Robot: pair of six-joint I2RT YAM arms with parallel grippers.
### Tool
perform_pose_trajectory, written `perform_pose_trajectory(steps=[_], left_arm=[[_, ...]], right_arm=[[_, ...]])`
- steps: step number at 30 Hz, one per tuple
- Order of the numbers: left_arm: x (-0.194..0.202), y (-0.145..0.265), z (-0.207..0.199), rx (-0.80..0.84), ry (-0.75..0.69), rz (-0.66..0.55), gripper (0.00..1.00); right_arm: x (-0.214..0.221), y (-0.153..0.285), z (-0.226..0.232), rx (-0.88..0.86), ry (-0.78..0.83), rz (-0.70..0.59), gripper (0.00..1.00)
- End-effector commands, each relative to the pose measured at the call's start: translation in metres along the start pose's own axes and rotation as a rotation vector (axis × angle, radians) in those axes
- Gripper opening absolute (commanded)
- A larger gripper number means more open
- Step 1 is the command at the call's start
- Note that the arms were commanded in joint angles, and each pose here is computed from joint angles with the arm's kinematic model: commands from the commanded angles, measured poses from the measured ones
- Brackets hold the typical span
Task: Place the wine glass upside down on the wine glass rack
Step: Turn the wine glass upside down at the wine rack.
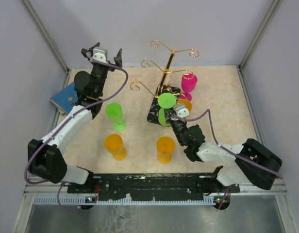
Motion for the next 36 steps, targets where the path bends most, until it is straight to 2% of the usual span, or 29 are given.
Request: perform_pose_trajectory(steps=[1,16,25,36], left_arm=[[-0.019,0.003,0.004,-0.019,-0.007,-0.058,0.99],[-0.023,0.013,0.009,-0.052,-0.006,-0.065,0.99],[-0.030,0.026,0.013,-0.077,-0.023,-0.076,0.99],[-0.028,0.035,0.013,-0.072,-0.022,-0.065,0.99]], right_arm=[[-0.017,-0.008,0.010,-0.105,-0.023,-0.024,0.00],[-0.031,-0.024,0.039,-0.315,-0.041,-0.082,0.00],[-0.044,-0.056,0.059,-0.333,-0.114,-0.125,0.00],[-0.037,-0.076,0.067,-0.261,-0.138,-0.157,0.00]])
Point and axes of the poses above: each gripper's point midway between its finger pads, its own y axis back along the fingers, its own z axis along the line the jaws close on, x = y × z, the point moved 7 cm from there along y, back along the fingers, and after that the axes turned 12 degrees about y, right-handed, at the moved point
